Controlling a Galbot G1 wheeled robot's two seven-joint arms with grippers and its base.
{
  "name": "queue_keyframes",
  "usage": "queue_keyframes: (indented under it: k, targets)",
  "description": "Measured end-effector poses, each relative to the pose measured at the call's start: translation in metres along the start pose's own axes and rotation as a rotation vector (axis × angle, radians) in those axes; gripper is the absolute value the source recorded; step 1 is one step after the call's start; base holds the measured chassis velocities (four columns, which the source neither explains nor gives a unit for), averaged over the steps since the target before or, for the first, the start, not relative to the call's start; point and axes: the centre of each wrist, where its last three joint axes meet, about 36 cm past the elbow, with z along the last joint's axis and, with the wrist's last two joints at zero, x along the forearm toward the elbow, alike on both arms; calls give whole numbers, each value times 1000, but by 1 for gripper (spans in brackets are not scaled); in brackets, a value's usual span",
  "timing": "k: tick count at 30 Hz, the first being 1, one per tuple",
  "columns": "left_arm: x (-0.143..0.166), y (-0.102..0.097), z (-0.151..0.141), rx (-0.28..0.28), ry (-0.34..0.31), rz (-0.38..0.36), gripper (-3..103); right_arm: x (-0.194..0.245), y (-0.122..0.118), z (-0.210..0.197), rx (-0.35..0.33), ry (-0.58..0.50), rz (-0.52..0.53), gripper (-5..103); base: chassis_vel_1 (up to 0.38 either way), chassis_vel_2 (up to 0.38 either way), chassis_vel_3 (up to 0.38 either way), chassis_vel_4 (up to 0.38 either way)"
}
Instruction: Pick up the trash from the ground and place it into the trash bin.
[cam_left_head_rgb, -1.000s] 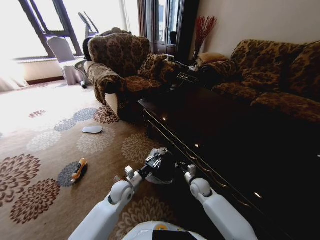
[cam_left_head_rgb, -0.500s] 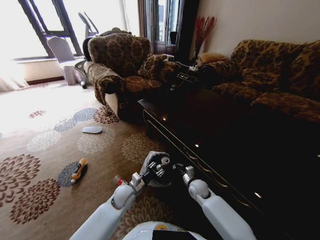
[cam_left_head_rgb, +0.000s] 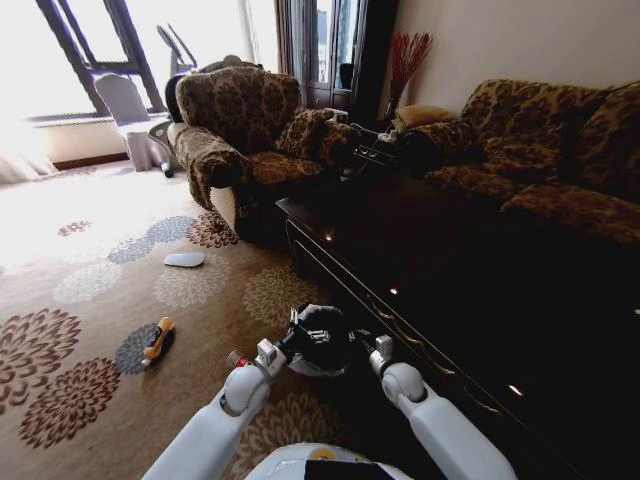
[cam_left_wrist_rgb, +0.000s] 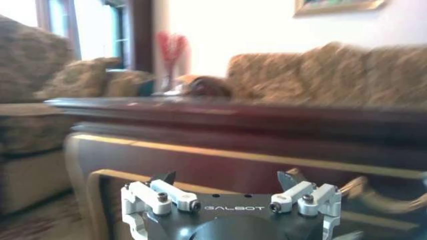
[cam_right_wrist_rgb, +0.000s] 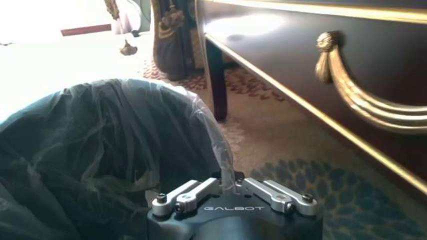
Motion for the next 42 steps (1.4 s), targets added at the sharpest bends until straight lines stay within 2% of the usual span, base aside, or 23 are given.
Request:
queue_keyframes:
  k: [4, 5, 7, 8, 10, 11, 12, 15, 17, 18, 19, 20, 21, 24, 25, 26, 27, 28, 29, 32, 33, 37, 42]
  targets:
    - [30, 33, 6, -61, 126, -171, 100, 1, -8, -3, 13, -45, 28, 1, 0, 0, 0, 0]
    - [30, 33, 6, -61, 126, -171, 100, 1, -8, -3, 13, -45, 28, 1, 0, 0, 0, 0]
    - [56, 48, 15, -94, 237, -248, 100, 2, -6, -10, 10, -65, 17, 1, 0, 0, 0, 0]
    - [56, 48, 15, -94, 237, -248, 100, 2, -6, -10, 10, -65, 17, 1, 0, 0, 0, 0]
    - [82, 62, 27, -106, 376, -288, 100, 1, -5, -14, 14, -74, 10, 1, 0, 0, 0, 0]
    - [82, 62, 27, -106, 376, -288, 100, 1, -5, -14, 14, -74, 10, 1, 0, 0, 0, 0]
    - [91, 67, 35, -91, 452, -307, 100, 0, -4, -14, 15, -75, 5, 1, 0, 0, 0, 0]
    - [101, 71, 49, -68, 564, -327, 100, 2, 0, -15, 14, -79, -4, 1, 0, 0, 0, 0]
    - [102, 71, 52, -59, 582, -328, 100, 3, 0, -14, 14, -78, -6, 1, 0, 0, 0, 0]
    - [104, 71, 59, -26, 616, -331, 100, 4, 1, -13, 14, -77, -9, 1, 66, 49, -43, -41]
    - [102, 68, 67, 56, 664, -345, 100, 6, 0, -11, 13, -75, -9, 1, 77, 54, -46, -39]
    - [102, 68, 67, 56, 664, -345, 100, 6, 0, -11, 13, -75, -9, 1, 77, 54, -46, -39]
    - [101, 66, 69, 92, 679, -355, 100, 6, -1, -11, 13, -76, -8, 1, 77, 54, -46, -65]
    - [88, 56, 69, 276, 778, -477, 100, 8, -2, -11, 10, -84, -5, 1, 66, 72, -56, -60]
    - [88, 56, 69, 276, 778, -477, 100, 8, -2, -11, 10, -84, -5, 1, 61, 52, -62, -53]
    - [84, 55, 66, 334, 813, -509, 100, 9, -2, -10, 9, -84, -5, 1, 61, 46, -54, -53]
    - [84, 55, 65, 340, 817, -512, 100, 9, -2, -10, 9, -84, -6, 1, 61, 46, -54, -53]
    - [77, 55, 60, 450, 869, -556, 100, 9, -2, -10, 10, -84, -8, 1, 0, 0, 0, 0]
    - [77, 55, 60, 450, 869, -556, 100, 9, -2, -10, 10, -84, -8, 1, 0, 0, 0, 0]
    - [66, 60, 77, 580, 934, -632, 100, 8, 1, -10, 5, -92, -9, 1, 0, 0, 0, 0]
    - [66, 60, 77, 580, 934, -632, 100, 8, 1, -10, 5, -92, -9, 1, 0, 0, 0, 0]
    - [50, 60, 112, 658, 990, -689, 100, 13, 1, -10, 13, -89, -14, 1, 0, 0, 0, 0]
    - [32, 58, 136, 679, 991, -707, 100, 20, -3, -9, 19, -85, -7, 1, 0, 0, 0, 0]
